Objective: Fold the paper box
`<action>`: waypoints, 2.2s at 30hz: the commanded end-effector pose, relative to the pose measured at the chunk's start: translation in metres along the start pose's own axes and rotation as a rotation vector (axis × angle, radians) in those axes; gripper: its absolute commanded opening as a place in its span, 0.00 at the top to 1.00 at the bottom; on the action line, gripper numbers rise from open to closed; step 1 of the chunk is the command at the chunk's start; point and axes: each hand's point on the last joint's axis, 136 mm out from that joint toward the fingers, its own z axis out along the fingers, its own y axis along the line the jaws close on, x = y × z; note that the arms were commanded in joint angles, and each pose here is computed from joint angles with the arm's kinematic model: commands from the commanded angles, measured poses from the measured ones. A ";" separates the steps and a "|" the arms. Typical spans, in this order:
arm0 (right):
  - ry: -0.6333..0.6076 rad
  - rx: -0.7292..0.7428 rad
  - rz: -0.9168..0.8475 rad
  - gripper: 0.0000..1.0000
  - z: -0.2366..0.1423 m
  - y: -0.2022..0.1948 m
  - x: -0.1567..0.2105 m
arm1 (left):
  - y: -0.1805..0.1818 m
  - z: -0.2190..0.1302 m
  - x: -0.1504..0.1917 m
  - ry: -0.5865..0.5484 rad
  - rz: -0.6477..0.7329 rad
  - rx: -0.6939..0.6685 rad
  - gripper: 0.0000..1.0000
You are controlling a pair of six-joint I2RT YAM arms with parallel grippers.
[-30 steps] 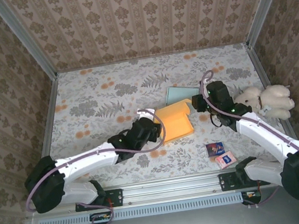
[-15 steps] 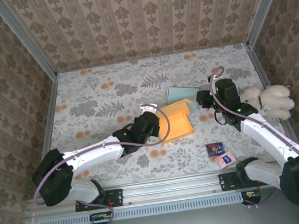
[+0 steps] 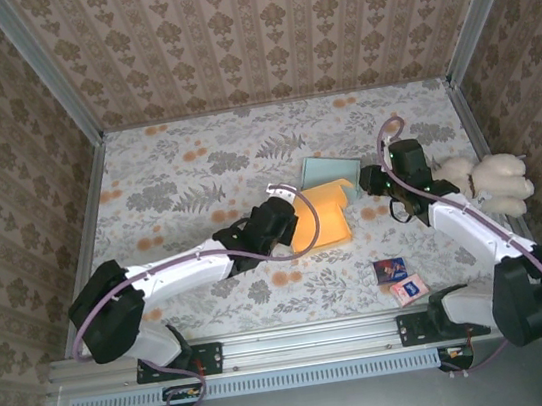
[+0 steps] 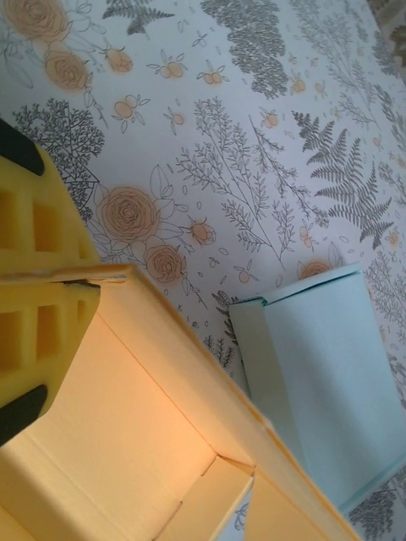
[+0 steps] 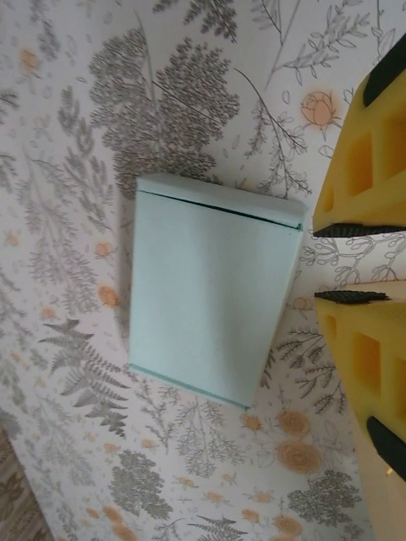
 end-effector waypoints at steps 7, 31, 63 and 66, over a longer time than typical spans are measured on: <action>0.144 -0.322 0.071 0.76 0.023 0.062 0.021 | 0.010 -0.004 -0.012 -0.018 0.103 0.002 1.00; 0.259 -0.510 -0.004 0.79 0.024 0.144 0.077 | 0.038 -0.018 0.002 -0.065 -0.286 0.069 1.00; 0.223 -0.494 0.051 0.78 0.026 0.157 0.144 | 0.046 -0.038 0.102 -0.134 -0.323 0.013 1.00; 0.229 -0.483 0.044 0.78 0.028 0.156 0.151 | 0.047 -0.039 0.109 -0.128 -0.320 0.011 1.00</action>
